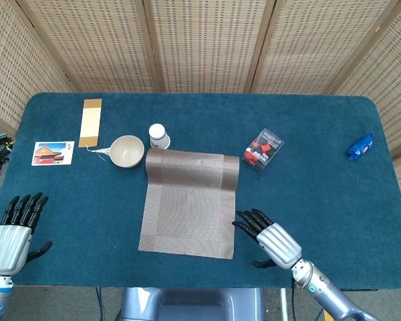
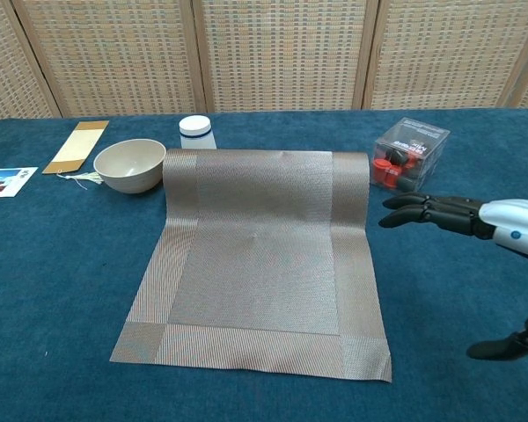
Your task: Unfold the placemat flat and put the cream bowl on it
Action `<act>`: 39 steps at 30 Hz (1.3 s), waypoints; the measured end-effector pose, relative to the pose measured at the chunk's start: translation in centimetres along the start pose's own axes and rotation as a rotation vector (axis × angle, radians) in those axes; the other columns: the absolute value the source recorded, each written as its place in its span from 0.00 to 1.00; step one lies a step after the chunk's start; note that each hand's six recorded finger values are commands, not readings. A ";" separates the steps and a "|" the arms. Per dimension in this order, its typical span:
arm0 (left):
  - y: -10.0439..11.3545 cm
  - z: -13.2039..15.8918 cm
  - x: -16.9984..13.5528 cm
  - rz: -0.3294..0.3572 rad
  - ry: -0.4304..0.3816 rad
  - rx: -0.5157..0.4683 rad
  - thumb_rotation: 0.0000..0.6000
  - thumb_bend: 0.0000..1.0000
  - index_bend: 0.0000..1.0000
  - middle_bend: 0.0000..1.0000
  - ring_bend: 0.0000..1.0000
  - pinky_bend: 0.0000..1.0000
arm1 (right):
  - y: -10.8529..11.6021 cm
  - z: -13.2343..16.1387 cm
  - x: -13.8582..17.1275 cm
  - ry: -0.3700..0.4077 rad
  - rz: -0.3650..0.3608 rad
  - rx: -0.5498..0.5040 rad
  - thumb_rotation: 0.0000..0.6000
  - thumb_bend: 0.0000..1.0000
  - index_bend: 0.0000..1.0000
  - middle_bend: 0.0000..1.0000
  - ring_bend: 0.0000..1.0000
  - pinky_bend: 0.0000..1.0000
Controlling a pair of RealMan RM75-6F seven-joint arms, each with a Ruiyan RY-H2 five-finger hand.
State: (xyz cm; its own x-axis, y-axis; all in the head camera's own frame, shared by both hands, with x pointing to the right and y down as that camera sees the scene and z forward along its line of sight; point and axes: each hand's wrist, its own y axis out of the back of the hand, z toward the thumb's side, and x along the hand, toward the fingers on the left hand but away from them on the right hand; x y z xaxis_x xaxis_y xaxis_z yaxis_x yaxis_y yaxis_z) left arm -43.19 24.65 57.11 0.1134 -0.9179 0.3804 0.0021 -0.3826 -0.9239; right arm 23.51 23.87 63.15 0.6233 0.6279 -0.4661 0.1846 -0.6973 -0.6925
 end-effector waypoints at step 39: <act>-0.8 -1.5 0.9 -0.051 0.050 -0.015 1.00 0.15 0.00 0.00 0.00 0.00 | -7.3 1.3 -6.0 -0.025 0.026 -0.109 1.00 0.13 0.09 0.00 0.00 0.00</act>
State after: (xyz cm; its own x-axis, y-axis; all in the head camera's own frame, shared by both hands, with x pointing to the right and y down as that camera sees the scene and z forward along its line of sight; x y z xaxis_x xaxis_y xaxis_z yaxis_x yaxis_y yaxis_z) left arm -44.56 24.03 58.26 0.0635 -0.9012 0.4287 -0.0081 -0.4300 -0.9028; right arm 17.41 25.71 70.27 0.6104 0.6162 -0.4977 0.2507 -0.7463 -0.6165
